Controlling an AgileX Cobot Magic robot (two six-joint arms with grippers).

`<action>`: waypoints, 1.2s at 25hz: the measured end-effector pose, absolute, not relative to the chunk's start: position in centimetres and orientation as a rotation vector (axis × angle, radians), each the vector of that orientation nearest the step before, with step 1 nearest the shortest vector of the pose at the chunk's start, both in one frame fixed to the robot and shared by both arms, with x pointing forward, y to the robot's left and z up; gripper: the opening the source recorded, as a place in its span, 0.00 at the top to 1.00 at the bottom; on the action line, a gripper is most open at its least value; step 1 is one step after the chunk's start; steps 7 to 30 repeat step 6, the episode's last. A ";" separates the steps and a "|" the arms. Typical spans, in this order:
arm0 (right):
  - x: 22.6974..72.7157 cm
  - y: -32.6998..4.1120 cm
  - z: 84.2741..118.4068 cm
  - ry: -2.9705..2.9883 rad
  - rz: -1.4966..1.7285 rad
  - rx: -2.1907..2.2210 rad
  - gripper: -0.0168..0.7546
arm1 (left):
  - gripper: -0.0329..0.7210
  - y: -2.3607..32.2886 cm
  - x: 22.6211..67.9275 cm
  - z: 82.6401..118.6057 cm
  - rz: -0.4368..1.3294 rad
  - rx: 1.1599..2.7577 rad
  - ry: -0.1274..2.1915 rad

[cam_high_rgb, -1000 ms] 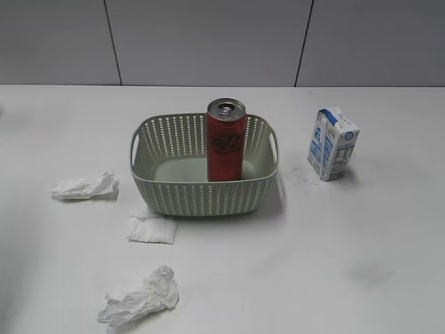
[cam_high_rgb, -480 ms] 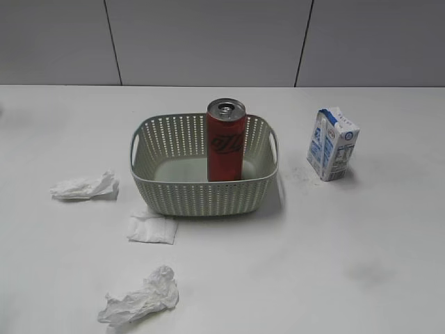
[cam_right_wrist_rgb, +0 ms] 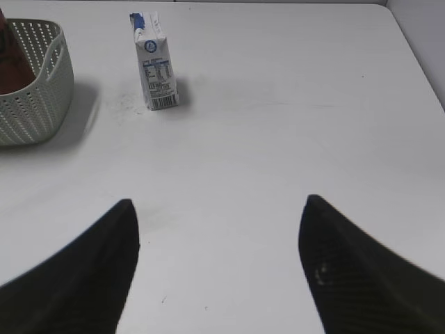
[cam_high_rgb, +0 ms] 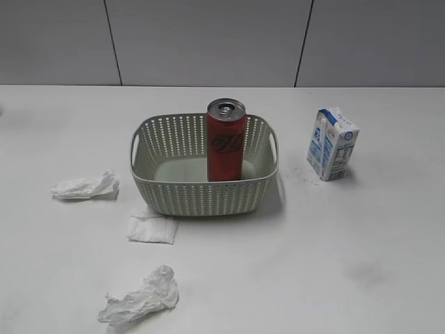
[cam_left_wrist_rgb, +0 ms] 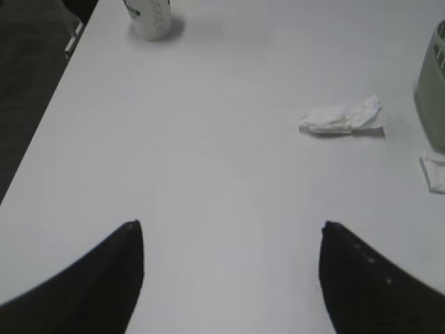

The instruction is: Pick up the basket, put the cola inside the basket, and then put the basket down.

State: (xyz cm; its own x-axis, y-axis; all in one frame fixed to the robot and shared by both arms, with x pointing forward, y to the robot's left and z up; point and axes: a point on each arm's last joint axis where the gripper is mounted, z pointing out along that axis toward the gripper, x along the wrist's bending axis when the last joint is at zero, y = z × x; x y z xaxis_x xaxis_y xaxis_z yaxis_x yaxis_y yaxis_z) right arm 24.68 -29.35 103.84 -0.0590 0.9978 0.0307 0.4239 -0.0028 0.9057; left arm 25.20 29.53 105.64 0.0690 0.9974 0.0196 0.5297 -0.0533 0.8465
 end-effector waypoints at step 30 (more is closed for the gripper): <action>24.7 -29.3 103.8 1.569 1.033 1.508 0.28 | 0.20 29.5 23.3 105.6 0.955 1.589 1.458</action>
